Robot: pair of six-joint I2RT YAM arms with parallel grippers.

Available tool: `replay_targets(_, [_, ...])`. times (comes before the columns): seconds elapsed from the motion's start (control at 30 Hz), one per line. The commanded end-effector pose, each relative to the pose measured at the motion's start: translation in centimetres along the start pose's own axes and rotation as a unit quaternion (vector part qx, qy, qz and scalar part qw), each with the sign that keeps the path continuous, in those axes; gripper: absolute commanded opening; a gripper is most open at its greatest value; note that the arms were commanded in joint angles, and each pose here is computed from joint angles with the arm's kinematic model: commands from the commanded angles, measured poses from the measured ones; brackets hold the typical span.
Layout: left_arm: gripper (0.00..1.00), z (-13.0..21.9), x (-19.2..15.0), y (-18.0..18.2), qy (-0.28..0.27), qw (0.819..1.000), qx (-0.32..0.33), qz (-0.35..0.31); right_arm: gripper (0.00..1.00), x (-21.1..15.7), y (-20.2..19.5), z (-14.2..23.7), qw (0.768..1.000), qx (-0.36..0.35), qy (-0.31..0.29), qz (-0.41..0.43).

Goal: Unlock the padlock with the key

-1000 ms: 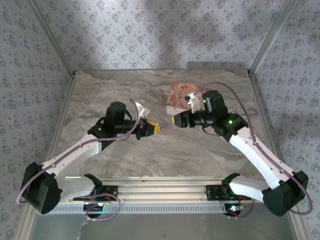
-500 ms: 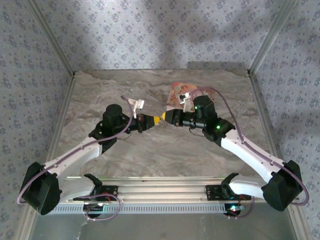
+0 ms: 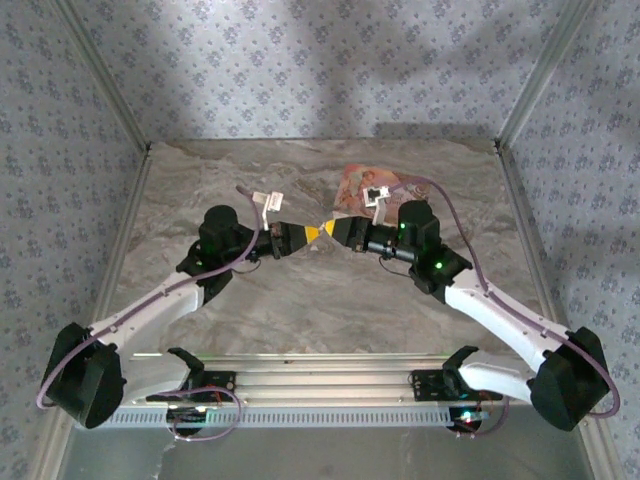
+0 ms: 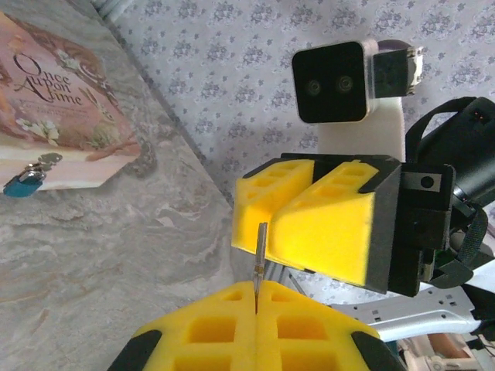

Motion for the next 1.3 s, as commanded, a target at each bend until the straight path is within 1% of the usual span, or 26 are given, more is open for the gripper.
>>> replay_targets(0.0, [0.00,-0.1,1.6,-1.6,-0.014,0.999,-0.039,-0.012,0.20,0.6,1.7,0.8,0.999,0.042,-0.019,0.012])
replay_targets(0.17, [0.00,-0.2,1.9,-2.0,-0.019,0.998,-0.054,-0.005,0.20,0.7,2.6,1.2,0.997,0.068,-0.026,0.020])
replay_targets(0.4, [0.00,-0.3,2.3,-2.5,-0.024,0.997,-0.071,0.001,0.17,0.3,2.6,1.0,0.997,0.078,-0.015,0.016])
replay_targets(0.7, [0.00,-0.2,2.5,-2.9,-0.022,0.996,-0.084,0.002,0.08,0.2,3.0,1.0,0.995,0.093,-0.009,0.017])
replay_targets(0.77, [0.00,-0.2,2.4,-3.0,-0.020,0.996,-0.088,0.002,0.03,0.1,2.9,0.8,0.995,0.095,-0.004,0.016])
replay_targets(0.83, [0.00,-0.3,2.5,-3.1,-0.020,0.996,-0.091,0.003,0.01,0.0,2.8,0.7,0.995,0.097,0.000,0.014])
replay_targets(0.9, [0.00,-0.3,2.5,-3.2,-0.020,0.995,-0.094,0.004,0.01,-0.1,2.7,0.5,0.995,0.095,0.002,0.013])
replay_targets(1.03, [0.00,-0.2,2.6,-3.3,-0.022,0.995,-0.096,0.001,0.07,0.0,1.9,0.6,0.997,0.074,-0.008,0.006])
replay_targets(1.1, [0.00,-0.2,2.6,-3.4,-0.021,0.995,-0.096,0.001,0.07,0.2,1.5,0.9,0.998,0.060,-0.015,0.007])
replay_targets(1.13, [0.00,-0.1,2.6,-3.5,-0.022,0.995,-0.097,0.000,0.07,0.2,1.4,0.9,0.998,0.058,-0.015,0.008])
replay_targets(1.23, [0.00,-0.1,2.5,-3.4,-0.018,0.995,-0.097,0.000,0.00,0.1,1.8,0.9,0.998,0.069,-0.009,0.011])
replay_targets(1.27, [0.00,-0.1,2.5,-3.5,-0.017,0.995,-0.098,-0.002,0.00,0.0,2.0,0.9,0.997,0.075,-0.005,0.012])
Point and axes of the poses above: each hand's point on the last joint's axis, 136 mm out from that joint toward the fingers, its own z axis back along the fingers, its own y axis along the line the jaws close on, x = y × z, the point moved 3 cm from there along z, back along the fingers, and after that the axes turned 13 degrees about -z, right-handed, at the moved point
